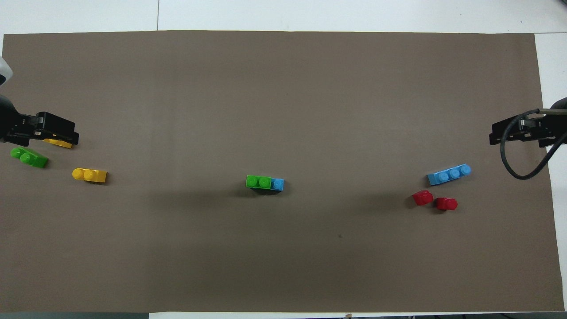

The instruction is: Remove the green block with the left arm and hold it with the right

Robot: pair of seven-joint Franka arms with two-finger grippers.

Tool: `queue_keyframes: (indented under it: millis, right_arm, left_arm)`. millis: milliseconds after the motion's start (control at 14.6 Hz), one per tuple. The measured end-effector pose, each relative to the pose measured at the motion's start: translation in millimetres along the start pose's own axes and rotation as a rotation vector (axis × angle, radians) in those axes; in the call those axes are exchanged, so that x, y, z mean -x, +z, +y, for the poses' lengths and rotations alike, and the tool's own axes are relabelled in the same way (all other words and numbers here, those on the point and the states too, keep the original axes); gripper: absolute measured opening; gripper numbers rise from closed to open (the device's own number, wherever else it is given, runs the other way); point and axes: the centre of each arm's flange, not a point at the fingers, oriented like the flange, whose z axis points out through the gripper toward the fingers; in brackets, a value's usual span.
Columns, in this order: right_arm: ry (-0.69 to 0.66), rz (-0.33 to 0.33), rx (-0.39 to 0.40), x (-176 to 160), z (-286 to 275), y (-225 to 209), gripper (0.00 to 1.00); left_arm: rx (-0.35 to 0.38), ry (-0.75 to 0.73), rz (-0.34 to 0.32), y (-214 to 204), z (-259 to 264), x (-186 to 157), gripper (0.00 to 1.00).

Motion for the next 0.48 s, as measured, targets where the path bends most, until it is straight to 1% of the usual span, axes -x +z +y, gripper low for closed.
queue_keyframes:
  millis: [478]
  right_arm:
    - [0.0,-0.005,0.0,0.5,0.2,0.4,1.0]
  left_arm:
    - [0.0,0.0,-0.011,3.6,-0.1,1.4,1.0]
